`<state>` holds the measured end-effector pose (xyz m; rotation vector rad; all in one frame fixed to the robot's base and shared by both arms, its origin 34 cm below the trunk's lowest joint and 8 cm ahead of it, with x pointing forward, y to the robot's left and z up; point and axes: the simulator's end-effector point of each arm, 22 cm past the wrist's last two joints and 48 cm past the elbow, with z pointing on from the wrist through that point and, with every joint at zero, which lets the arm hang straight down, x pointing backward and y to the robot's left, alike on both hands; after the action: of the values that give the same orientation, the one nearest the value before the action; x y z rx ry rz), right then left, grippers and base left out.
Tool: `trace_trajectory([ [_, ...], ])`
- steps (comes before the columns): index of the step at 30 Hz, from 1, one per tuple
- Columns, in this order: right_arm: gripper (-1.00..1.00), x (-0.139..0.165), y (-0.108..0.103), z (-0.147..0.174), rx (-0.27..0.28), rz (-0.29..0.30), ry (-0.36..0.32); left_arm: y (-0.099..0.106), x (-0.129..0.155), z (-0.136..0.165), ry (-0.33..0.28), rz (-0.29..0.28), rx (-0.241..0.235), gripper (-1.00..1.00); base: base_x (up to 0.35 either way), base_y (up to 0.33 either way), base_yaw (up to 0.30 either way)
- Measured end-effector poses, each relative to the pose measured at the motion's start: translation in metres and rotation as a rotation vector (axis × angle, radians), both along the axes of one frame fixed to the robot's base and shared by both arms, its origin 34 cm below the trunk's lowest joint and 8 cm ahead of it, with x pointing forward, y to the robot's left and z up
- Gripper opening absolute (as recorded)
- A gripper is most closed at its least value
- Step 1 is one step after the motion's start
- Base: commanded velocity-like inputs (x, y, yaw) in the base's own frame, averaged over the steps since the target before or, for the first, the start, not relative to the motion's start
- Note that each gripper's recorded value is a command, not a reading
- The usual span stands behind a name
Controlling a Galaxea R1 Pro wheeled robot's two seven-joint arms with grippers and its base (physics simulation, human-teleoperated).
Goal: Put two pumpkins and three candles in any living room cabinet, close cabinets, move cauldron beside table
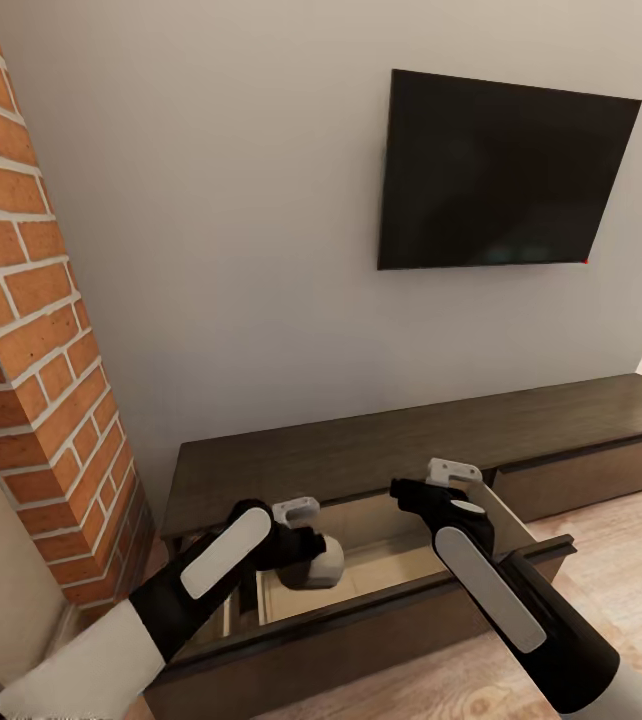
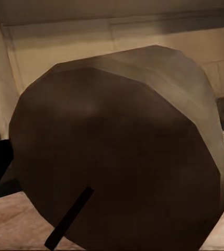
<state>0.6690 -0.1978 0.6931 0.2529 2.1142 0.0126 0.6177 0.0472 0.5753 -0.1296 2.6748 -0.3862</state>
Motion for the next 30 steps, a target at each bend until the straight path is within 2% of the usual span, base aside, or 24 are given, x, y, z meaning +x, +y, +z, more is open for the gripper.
trace_trajectory([
  [4, 1.0, -0.001, 0.0, -0.001, -0.006, 0.005, 0.007, 0.001, -0.007, -0.026, 0.055, -0.001, 0.066, -1.0, 0.0, 0.0, 0.0],
  [8, 1.0, -0.003, 0.001, -0.005, -0.027, 0.023, 0.029, 0.001, -0.017, -0.049, 0.111, 0.012, 0.103, -1.0, 0.0, 0.0, 0.0],
  [10, 1.0, -0.003, 0.001, -0.005, -0.029, 0.026, 0.031, 0.002, -0.018, -0.053, 0.119, 0.017, 0.112, -1.0, 0.0, 0.0, 0.0],
  [15, 1.0, -0.003, 0.0, -0.005, -0.03, 0.025, 0.033, 0.01, -0.003, -0.047, 0.055, 0.013, 0.188, -1.0, 0.0, 0.0, 0.0],
  [17, 1.0, -0.003, 0.0, -0.005, -0.03, 0.024, 0.033, 0.013, 0.001, -0.044, 0.042, 0.021, 0.195, -1.0, 0.0, 0.0, 0.0],
  [21, 1.0, -0.003, -0.001, -0.005, -0.03, 0.023, 0.033, 0.019, 0.009, -0.037, 0.037, 0.057, 0.175, -1.0, 0.0, 0.0, 0.0],
  [27, 1.0, -0.002, -0.003, -0.004, -0.029, 0.02, 0.033, 0.021, 0.011, -0.036, 0.038, 0.067, 0.168, -1.0, 0.0, 0.0, 0.0],
  [30, 1.0, 0.0, -0.01, -0.002, -0.021, 0.008, 0.027, 0.029, 0.016, -0.034, 0.01, 0.066, 0.207, -1.0, 0.0, 0.0, 0.0],
])
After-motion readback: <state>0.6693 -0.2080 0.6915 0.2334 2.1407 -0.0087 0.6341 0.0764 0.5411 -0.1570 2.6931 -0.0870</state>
